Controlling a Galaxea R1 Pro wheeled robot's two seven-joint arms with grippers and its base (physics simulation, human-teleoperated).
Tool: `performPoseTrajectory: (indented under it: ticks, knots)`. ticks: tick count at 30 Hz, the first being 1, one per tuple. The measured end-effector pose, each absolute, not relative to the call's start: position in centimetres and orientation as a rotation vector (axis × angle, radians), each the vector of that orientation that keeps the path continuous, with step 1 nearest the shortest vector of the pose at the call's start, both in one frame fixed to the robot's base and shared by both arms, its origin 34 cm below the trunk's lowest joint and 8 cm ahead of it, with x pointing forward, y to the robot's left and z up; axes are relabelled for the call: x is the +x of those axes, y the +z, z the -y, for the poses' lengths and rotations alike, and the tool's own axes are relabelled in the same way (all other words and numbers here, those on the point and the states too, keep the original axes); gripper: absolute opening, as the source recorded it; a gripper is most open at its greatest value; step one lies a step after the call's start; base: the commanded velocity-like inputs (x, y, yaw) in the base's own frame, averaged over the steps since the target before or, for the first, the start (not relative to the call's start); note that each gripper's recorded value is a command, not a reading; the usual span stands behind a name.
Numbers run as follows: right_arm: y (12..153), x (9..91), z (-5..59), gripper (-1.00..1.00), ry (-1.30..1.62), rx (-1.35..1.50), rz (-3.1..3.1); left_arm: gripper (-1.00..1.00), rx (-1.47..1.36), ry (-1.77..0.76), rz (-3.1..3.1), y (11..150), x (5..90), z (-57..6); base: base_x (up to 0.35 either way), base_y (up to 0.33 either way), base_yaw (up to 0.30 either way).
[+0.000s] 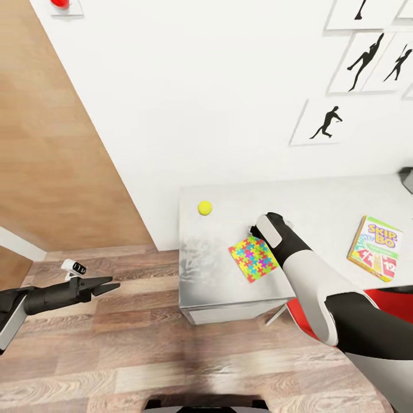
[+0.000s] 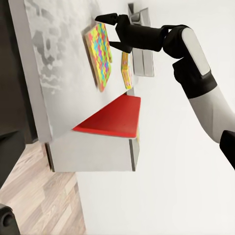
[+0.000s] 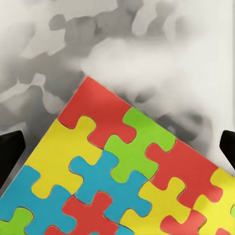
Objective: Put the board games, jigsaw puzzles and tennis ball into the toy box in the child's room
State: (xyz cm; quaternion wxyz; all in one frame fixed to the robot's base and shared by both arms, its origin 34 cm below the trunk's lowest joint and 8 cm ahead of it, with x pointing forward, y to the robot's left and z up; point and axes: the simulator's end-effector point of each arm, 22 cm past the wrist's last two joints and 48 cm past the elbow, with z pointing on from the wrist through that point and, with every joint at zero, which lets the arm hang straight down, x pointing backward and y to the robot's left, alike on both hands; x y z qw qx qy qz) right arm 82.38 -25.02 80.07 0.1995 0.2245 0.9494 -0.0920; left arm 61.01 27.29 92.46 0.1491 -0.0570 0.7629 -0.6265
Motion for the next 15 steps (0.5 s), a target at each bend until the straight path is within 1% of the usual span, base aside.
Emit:
performPoseTrajectory:
  ticks: [15]
  knots:
    - [80.08,82.43,24.87,1.00,-0.264,0.609,-2.655,1.00,-0.164,-1.801,-2.193,92.44,61.02,-27.30,-0.119,0.051,0.000]
